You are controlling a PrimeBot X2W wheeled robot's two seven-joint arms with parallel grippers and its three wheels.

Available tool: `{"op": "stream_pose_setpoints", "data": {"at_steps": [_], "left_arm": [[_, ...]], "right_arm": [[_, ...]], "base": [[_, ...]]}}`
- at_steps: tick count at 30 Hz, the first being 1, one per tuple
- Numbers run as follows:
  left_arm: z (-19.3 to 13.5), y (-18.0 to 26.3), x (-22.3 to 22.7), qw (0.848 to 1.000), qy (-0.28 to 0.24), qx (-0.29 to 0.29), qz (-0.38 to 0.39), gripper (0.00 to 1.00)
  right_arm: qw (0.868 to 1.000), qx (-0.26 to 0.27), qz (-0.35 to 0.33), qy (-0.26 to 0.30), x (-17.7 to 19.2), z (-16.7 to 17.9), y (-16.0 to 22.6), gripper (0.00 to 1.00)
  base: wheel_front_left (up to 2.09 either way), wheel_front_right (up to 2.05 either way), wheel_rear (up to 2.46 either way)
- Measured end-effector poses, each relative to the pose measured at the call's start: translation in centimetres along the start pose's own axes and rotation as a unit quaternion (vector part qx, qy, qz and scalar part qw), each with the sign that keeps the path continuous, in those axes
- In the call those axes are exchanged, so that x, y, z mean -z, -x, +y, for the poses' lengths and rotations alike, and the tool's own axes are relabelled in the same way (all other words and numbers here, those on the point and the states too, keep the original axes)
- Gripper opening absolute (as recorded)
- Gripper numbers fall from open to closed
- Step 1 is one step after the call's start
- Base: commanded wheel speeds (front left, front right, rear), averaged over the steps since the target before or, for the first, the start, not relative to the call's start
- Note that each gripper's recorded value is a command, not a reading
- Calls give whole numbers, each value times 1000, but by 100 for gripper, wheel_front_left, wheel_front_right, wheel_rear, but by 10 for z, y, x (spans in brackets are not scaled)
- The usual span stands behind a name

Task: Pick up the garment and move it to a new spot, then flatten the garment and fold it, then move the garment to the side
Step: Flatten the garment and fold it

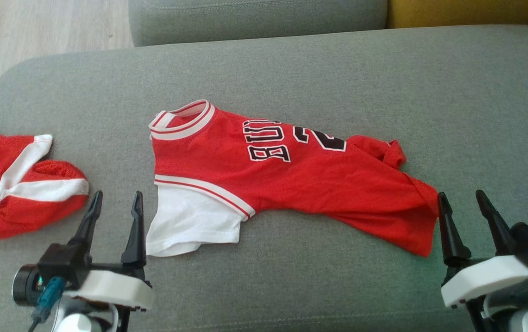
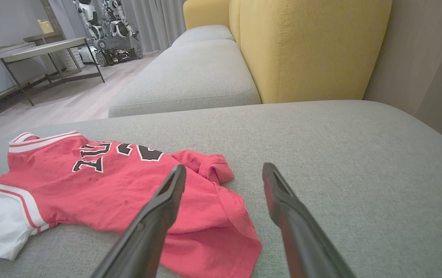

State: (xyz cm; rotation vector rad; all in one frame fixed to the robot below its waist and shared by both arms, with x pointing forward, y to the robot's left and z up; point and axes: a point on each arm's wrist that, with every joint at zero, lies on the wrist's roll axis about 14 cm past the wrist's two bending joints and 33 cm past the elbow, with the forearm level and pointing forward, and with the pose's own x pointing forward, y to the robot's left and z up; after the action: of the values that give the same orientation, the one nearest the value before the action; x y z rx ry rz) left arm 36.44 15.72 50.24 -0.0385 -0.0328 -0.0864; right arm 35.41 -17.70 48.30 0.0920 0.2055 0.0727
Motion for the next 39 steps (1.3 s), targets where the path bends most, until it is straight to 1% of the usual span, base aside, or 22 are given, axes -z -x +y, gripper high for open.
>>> {"op": "stream_pose_setpoints", "data": {"at_steps": [2,6,9,11,15,22,23,24,25,26,31,36,39], "left_arm": [[-1,0,0,1000,0,1,0,100],[-3,1,2,1000,1,4,3,100],[-3,-1,4,1000,2,4,7,100],[-3,-2,6,1000,2,5,9,100],[-2,-5,10,1000,2,4,14,100],[-3,-18,12,1000,6,8,12,100],[-3,-18,14,1000,7,7,15,100],[-2,-18,15,1000,8,6,15,100],[-2,-19,16,1000,9,5,16,100],[-3,-19,17,1000,10,6,16,100],[-2,-22,16,1000,12,4,14,100],[-4,-25,18,1000,13,7,16,100],[-7,-28,20,1000,14,13,18,100]], "right_arm": [[1000,1,1,5,0,0,0,100],[999,4,23,32,10,-2,-1,100],[997,5,56,57,27,-5,-1,100],[993,5,86,80,42,-10,-1,100],[986,2,127,109,65,-17,-5,100],[982,-13,122,142,64,-15,-39,100],[981,-13,126,146,66,-16,-41,82],[980,-12,131,147,69,-18,-43,42],[980,-11,134,148,71,-19,-44,17],[979,-11,139,147,74,-20,-45,0],[981,-11,138,133,74,-18,-47,0],[988,-35,114,103,50,6,-50,0],[990,-45,104,81,34,14,-48,0]], "base": [[0,0,0],[0,0,0],[0,0,0],[0,0,0],[0,0,0],[0,0,0],[0,0,0],[0,0,0],[0,0,0],[0,0,0],[0,0,0],[0,0,0],[0,0,0]]}}
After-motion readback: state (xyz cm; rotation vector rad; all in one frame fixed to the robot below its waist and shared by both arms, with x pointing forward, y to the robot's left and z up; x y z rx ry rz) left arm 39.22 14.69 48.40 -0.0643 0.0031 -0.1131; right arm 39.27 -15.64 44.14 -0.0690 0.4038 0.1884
